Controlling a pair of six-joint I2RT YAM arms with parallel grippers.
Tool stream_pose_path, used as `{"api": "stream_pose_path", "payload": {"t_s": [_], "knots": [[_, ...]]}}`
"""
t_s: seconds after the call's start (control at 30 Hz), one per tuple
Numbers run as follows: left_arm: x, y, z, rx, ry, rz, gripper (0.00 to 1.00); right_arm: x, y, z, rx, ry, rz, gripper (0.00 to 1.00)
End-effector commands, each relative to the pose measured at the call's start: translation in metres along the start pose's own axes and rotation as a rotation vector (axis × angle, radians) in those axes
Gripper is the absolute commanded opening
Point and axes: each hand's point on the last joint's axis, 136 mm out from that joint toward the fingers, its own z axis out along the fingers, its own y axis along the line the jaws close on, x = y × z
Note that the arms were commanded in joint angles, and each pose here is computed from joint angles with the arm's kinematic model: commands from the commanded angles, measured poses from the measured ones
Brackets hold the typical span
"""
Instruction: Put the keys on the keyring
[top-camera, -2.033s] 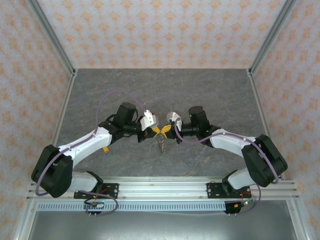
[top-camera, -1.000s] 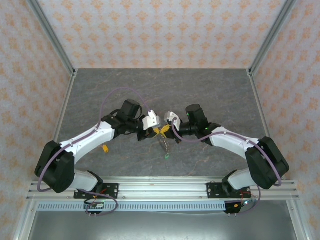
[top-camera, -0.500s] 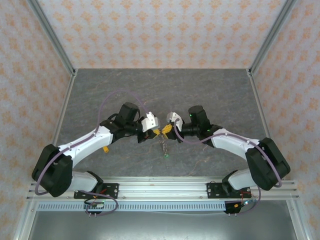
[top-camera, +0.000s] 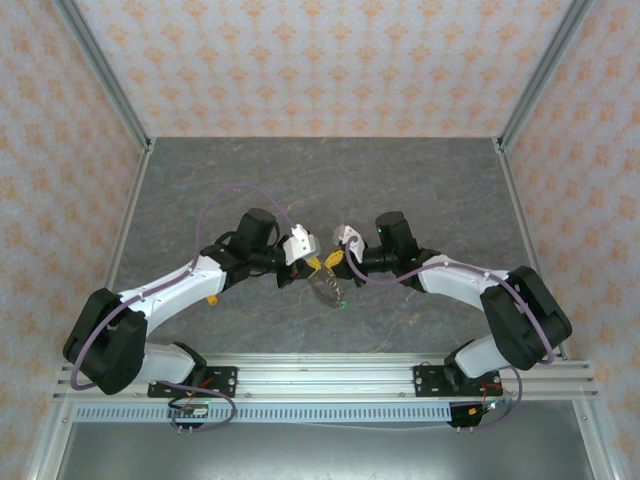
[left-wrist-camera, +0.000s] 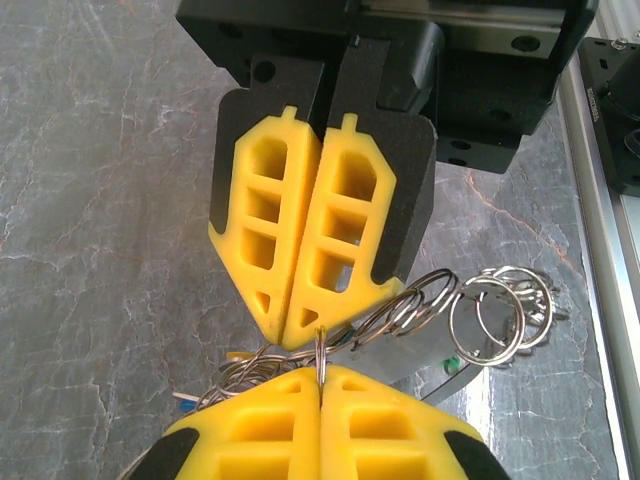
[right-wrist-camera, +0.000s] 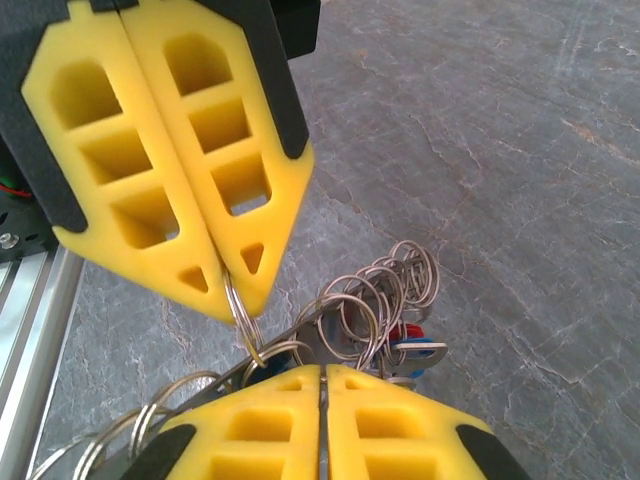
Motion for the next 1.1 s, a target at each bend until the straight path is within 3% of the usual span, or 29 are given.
{"api": "stream_pose_path", "payload": {"t_s": [0.0, 0.23, 0.6, 0.87, 1.07], "knots": [[-0.021, 0.006, -0.007, -0.036, -0.065, 0.051, 0.00, 0.000, 0.001, -0.007, 0.025, 0.001, -0.027, 0.13], [0.008, 0.008, -0.008, -0.030, 0.131, 0.069, 0.00, -0.021, -0.018, -0.026, 0.202, -0.019, -0.009, 0.25], [0.014, -0.007, 0.026, 0.093, 0.310, 0.118, 0.00, -0.018, -0.068, -0.082, 0.667, -0.117, 0.343, 0.24], [0.013, -0.022, 0.069, 0.162, 0.394, 0.152, 0.00, 0.029, -0.086, -0.135, 1.010, -0.127, 0.690, 0.23], [0.023, -0.031, 0.099, 0.177, 0.444, 0.138, 0.04, 0.058, -0.077, -0.143, 1.050, -0.115, 0.848, 0.23]]}}
